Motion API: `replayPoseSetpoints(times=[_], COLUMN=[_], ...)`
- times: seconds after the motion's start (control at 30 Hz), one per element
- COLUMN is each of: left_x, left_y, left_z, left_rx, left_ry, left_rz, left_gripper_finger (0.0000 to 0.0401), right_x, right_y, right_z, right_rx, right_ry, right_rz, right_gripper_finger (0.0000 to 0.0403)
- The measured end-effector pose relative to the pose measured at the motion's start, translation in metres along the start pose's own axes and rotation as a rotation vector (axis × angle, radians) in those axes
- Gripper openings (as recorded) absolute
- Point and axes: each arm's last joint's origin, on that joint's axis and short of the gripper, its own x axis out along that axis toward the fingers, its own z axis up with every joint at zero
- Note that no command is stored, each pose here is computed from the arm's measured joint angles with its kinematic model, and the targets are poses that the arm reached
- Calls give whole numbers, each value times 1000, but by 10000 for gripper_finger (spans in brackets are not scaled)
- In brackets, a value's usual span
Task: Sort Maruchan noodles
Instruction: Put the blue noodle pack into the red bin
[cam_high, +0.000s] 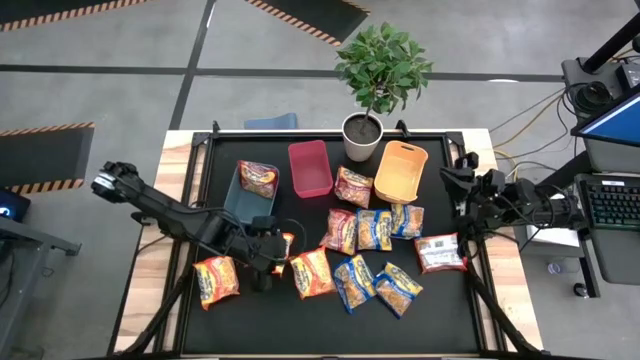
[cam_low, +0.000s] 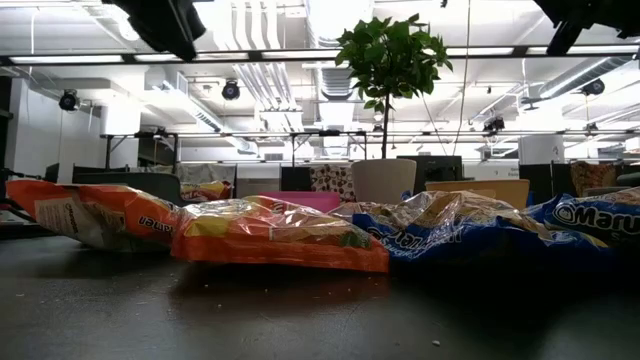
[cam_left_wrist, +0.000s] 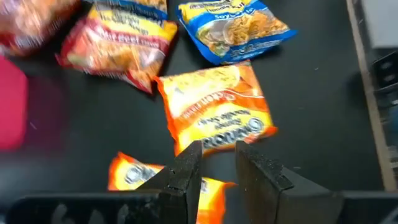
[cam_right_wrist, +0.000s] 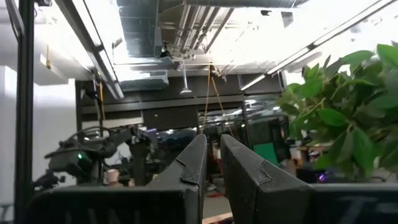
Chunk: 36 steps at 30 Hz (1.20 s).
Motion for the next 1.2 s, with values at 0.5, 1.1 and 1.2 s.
replayPoseSetpoints(times=[0.5, 1.1, 1.2], left_x=[15, 25, 29], left_y=[6, 12, 15], left_z=[2, -2, -3], left_rx=[362, 452, 441], left_ry=[29, 3, -4], left_rz=[62, 85, 97], left_gripper_finger=[79, 79, 79], right_x=[41, 101, 98], right_y=[19, 52, 52], right_z=[-59, -81, -81], right_rx=[355, 505, 494], right_ry=[317, 1080, 1297], right_rz=[49, -278, -425], right_gripper_finger=[38, 38, 38])
